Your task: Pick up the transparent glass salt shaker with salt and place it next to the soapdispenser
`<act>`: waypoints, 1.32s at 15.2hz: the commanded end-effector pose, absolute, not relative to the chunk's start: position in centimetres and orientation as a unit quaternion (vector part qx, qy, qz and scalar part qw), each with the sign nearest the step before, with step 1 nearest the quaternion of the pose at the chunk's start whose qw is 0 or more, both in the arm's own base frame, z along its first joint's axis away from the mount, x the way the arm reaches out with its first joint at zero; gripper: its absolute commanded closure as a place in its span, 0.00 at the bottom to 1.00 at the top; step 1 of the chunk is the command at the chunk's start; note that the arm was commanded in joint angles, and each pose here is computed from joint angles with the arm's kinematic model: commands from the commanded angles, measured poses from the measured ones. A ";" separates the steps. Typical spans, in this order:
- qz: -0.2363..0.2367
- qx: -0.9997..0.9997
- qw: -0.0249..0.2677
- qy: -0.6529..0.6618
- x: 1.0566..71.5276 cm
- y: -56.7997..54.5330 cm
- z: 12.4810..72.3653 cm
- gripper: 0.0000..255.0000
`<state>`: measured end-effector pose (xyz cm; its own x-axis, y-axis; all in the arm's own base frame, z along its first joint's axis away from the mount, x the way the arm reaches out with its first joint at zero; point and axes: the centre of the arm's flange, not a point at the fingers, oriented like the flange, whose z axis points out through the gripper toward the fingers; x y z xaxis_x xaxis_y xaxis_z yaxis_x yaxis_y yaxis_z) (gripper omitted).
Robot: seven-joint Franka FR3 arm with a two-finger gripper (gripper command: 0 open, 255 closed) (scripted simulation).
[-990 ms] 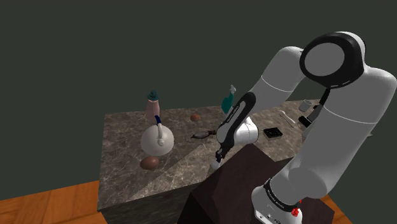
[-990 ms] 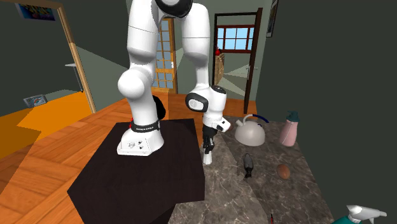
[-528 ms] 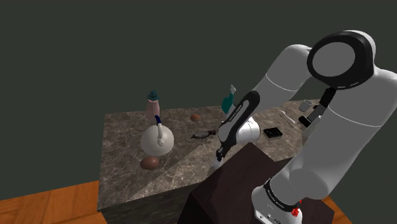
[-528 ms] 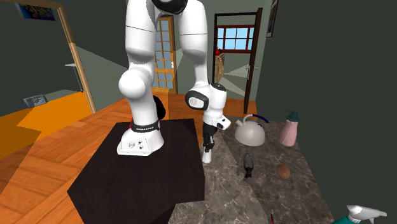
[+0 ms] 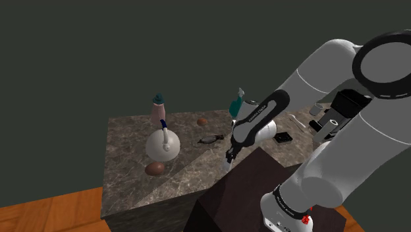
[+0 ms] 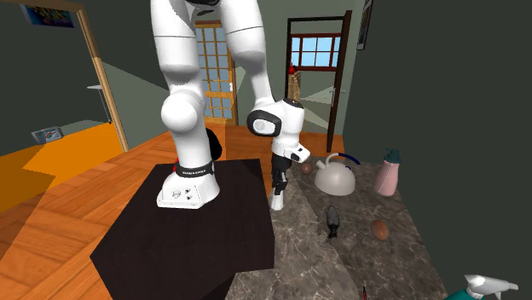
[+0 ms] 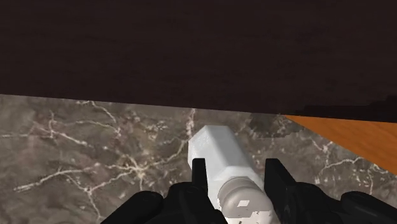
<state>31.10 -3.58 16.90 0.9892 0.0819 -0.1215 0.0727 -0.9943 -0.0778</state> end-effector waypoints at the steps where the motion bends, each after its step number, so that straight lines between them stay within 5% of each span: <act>1: 0.063 -0.997 0.036 -0.039 31.1 -3.7 17.9 1.00; 20: 0.063 -0.997 0.036 -0.039 31.1 -3.7 28.0 1.00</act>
<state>31.13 -3.71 27.48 0.9892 0.0821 -0.1214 0.0730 -0.9943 -0.0774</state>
